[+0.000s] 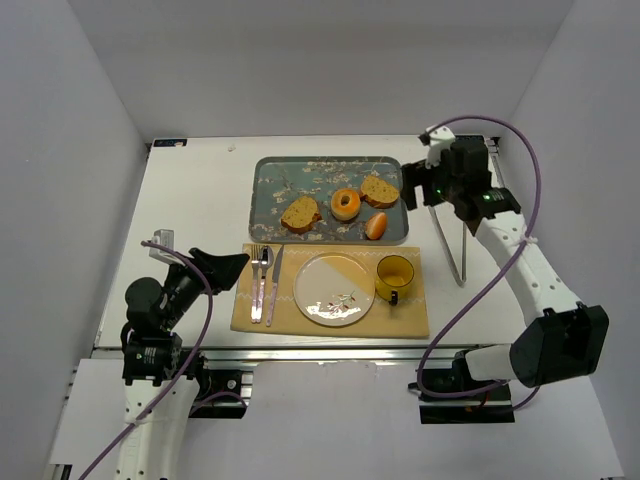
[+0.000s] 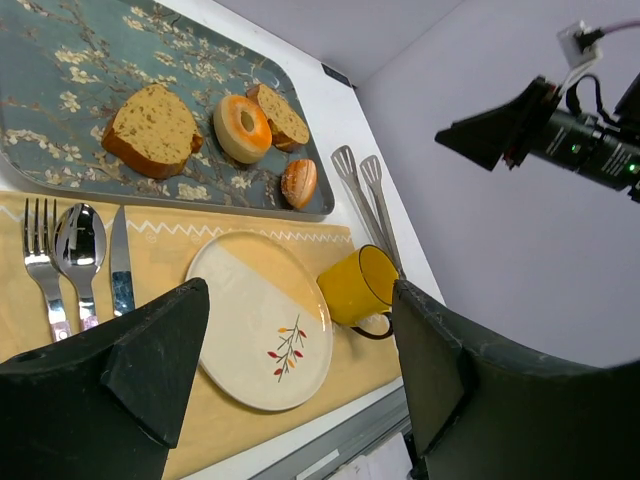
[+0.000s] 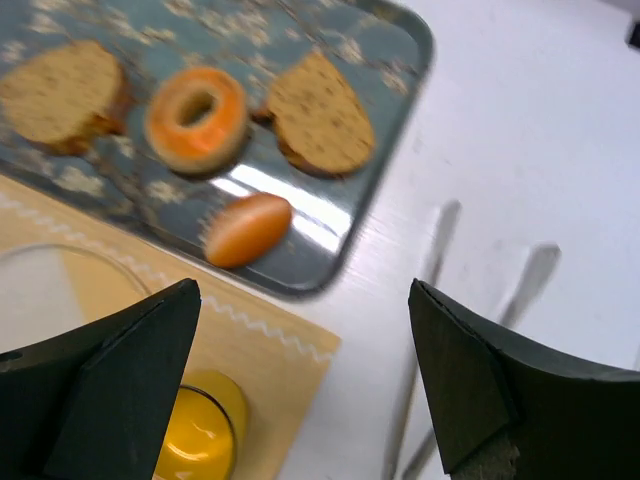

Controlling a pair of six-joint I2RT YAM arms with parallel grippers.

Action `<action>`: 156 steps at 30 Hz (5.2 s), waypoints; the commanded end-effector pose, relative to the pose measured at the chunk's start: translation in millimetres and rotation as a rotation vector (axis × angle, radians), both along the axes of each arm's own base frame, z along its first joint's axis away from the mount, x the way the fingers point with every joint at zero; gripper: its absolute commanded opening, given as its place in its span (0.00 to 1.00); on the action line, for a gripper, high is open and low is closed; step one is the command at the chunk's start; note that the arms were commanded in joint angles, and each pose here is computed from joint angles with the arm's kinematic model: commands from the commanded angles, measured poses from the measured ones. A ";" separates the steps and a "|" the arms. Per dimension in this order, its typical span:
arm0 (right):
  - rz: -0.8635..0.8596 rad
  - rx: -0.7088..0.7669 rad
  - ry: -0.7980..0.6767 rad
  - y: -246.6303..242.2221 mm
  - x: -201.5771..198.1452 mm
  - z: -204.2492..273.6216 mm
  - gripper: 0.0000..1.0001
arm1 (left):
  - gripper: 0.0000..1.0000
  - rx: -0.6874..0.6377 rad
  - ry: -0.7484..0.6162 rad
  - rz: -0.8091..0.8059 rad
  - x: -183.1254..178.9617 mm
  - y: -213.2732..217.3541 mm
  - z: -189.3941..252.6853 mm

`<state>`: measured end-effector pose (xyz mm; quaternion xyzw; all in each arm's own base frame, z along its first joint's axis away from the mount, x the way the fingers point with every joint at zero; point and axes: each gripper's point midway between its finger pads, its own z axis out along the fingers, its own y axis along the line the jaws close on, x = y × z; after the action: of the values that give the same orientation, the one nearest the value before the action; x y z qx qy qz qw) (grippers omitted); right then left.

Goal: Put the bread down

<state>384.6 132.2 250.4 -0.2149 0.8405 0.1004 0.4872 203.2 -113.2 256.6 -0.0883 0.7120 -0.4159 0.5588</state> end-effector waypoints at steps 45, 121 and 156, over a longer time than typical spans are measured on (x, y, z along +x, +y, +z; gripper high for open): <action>-0.163 -0.129 0.468 -156.4 -34.4 -218.5 0.86 | 0.83 0.006 0.035 -0.053 19.7 -7.5 -17.3; 0.420 -0.025 0.087 55.9 4.7 -64.7 0.36 | 0.83 0.001 -0.012 -0.004 -1.9 -0.3 9.0; 0.550 -0.359 0.007 59.7 -21.8 -94.4 0.47 | 0.83 0.004 -0.010 0.008 -5.2 1.6 6.3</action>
<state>363.2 193.4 137.4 -0.5106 0.7717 0.0944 0.3671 199.6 -113.4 260.5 -0.0863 0.7111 -0.4164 0.5600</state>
